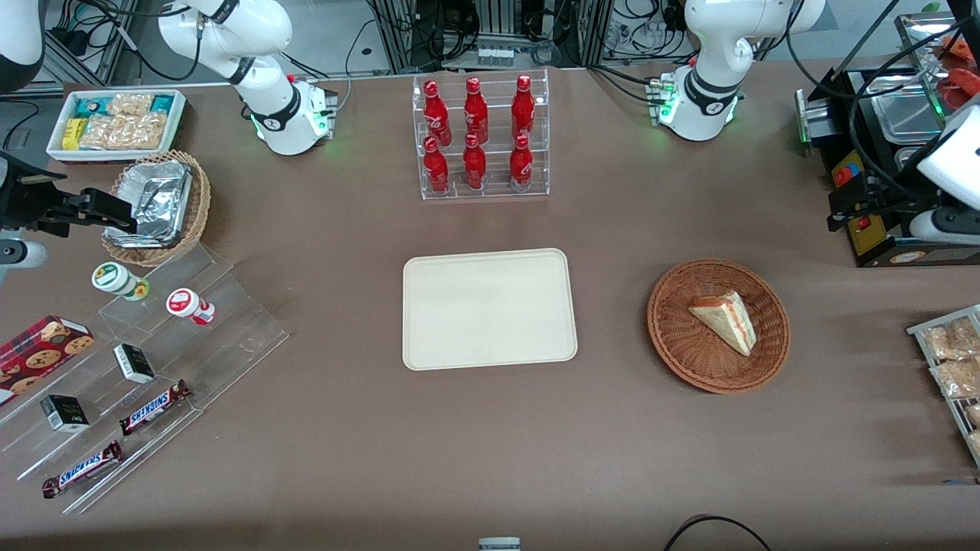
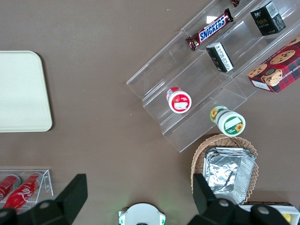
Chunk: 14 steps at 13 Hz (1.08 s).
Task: Place sandwich from basket to tray
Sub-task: 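Move the left gripper down over the sandwich in the wicker basket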
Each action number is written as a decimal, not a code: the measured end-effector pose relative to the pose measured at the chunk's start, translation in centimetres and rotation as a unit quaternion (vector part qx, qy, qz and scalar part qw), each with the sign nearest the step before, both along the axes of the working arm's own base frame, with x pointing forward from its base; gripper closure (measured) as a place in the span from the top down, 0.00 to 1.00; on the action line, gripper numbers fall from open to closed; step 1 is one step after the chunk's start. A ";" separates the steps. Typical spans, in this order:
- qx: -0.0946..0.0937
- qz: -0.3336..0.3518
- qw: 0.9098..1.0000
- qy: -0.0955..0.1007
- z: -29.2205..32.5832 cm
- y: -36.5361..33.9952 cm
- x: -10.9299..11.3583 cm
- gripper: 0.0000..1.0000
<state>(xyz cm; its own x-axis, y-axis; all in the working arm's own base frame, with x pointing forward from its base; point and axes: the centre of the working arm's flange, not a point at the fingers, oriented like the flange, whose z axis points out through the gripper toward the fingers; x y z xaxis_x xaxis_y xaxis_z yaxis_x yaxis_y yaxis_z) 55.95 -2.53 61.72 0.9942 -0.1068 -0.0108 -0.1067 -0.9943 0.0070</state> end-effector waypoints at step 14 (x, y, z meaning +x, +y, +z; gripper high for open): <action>-0.016 0.291 0.955 -0.055 -23.7 0.0 -3.8 1.00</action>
